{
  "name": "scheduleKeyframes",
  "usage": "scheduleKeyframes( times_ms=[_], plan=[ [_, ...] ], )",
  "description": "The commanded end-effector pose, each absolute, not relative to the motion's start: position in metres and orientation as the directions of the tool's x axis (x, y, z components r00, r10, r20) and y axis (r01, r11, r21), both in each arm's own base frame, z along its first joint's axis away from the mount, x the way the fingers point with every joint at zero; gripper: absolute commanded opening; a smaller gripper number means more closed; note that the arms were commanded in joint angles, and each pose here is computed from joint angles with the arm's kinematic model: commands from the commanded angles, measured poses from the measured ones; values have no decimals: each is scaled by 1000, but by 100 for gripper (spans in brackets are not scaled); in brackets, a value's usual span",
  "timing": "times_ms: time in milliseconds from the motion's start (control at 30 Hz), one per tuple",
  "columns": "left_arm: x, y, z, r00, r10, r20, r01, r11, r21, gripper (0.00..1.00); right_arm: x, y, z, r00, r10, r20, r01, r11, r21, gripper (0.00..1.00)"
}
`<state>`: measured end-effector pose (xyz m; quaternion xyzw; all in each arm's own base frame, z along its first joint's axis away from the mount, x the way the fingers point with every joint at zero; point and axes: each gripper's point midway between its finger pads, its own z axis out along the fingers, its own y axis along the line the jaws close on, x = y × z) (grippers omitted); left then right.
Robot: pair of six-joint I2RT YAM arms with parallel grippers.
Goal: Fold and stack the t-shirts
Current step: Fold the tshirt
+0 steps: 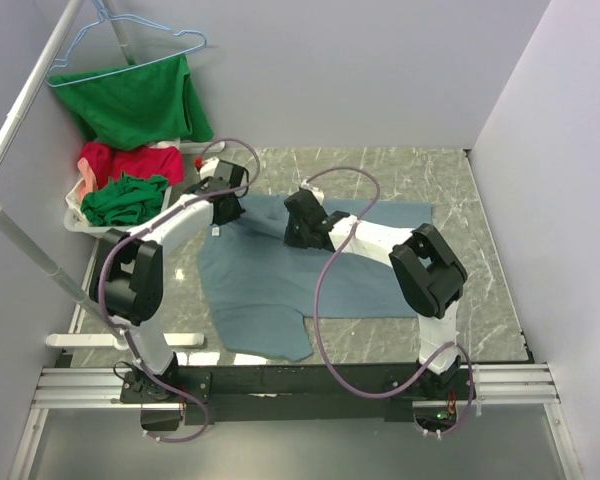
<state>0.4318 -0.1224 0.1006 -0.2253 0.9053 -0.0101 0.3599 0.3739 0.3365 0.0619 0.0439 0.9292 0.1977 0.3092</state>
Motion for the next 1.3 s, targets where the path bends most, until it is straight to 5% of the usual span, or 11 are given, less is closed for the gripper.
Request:
scheduleKeyframes(
  times_ms=[0, 567, 733, 900, 1267],
  plan=[
    [399, -121, 103, -618, -436, -654, -458, 876, -151, 1, 347, 331, 76, -805, 200, -558, -68, 905, 421, 0],
    [321, -100, 42, -638, -538, -551, -621, 783, -46, 2, 312, 326, 50, -851, 125, -509, -99, 916, 390, 0],
    [305, -105, 47, -638, -567, -521, -633, 771, -65, 20, 311, 317, 47, -854, 140, -501, -56, 933, 356, 8],
    [295, -112, 49, -644, -573, -507, -623, 777, -87, 45, 312, 306, 48, -848, 156, -506, -13, 949, 315, 30],
    [322, -127, 108, -566, -573, -593, -571, 791, -219, 47, 319, 276, 84, -782, 218, -584, 64, 960, 273, 34]
  ],
)
